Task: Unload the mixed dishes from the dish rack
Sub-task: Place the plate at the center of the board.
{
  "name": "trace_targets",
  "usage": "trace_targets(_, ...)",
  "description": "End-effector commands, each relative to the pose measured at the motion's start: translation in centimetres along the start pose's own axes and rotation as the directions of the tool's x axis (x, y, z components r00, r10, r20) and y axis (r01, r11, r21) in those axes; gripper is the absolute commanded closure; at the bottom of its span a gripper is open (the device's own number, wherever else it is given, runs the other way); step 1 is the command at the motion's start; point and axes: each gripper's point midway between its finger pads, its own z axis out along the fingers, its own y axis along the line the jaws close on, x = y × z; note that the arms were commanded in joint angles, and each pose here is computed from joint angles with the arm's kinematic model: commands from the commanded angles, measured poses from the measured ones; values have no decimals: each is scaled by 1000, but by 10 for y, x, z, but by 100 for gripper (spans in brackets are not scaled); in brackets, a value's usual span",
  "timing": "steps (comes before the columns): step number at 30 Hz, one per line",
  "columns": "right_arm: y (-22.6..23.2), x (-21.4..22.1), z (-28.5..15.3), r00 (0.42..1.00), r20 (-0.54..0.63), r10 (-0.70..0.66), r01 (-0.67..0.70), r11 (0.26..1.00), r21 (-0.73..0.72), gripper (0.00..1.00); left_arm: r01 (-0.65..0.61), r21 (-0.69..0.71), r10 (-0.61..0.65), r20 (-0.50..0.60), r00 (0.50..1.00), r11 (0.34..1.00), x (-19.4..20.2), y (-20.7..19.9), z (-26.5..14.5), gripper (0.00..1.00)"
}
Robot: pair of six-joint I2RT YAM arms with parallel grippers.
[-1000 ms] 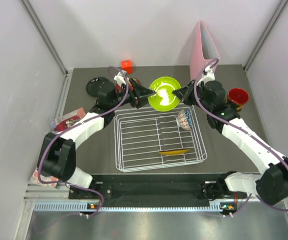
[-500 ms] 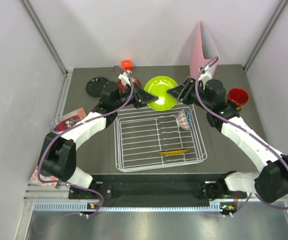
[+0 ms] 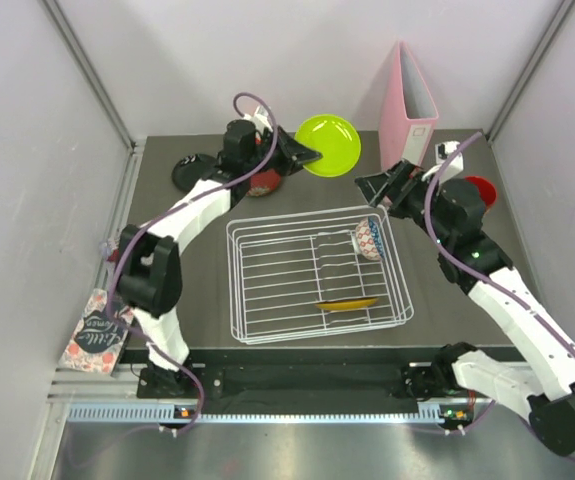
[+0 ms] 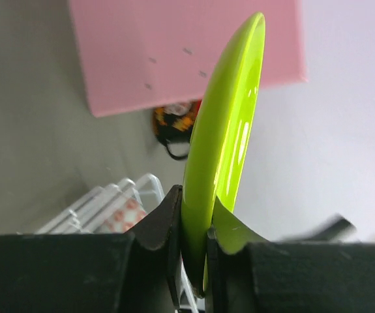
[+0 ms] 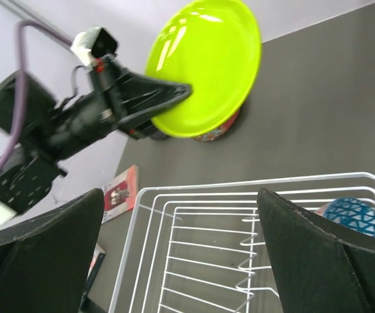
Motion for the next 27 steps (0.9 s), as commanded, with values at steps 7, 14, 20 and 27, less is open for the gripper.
trace_targets(7, -12, -17, -23, 991, 55, -120, 115, 990, 78, 0, -26, -332, 33, 16, 999, 943, -46, 102, 78, 100)
trace_targets(14, -14, -9, -25, 992, 29, -123, 121, 990, 72, 0, 4, -466, 10, 26, 1000, 885, -56, 177, 100, 100)
trace_targets(20, -17, -7, -25, 991, 25, -133, 130, 988, 80, 0, 51, -516, -58, 4, 998, 855, -38, 222, 107, 100)
trace_targets(27, -18, -3, -21, 991, 11, -130, 129, 989, 74, 0, 84, -517, -90, 15, 996, 852, -38, 235, 112, 70)
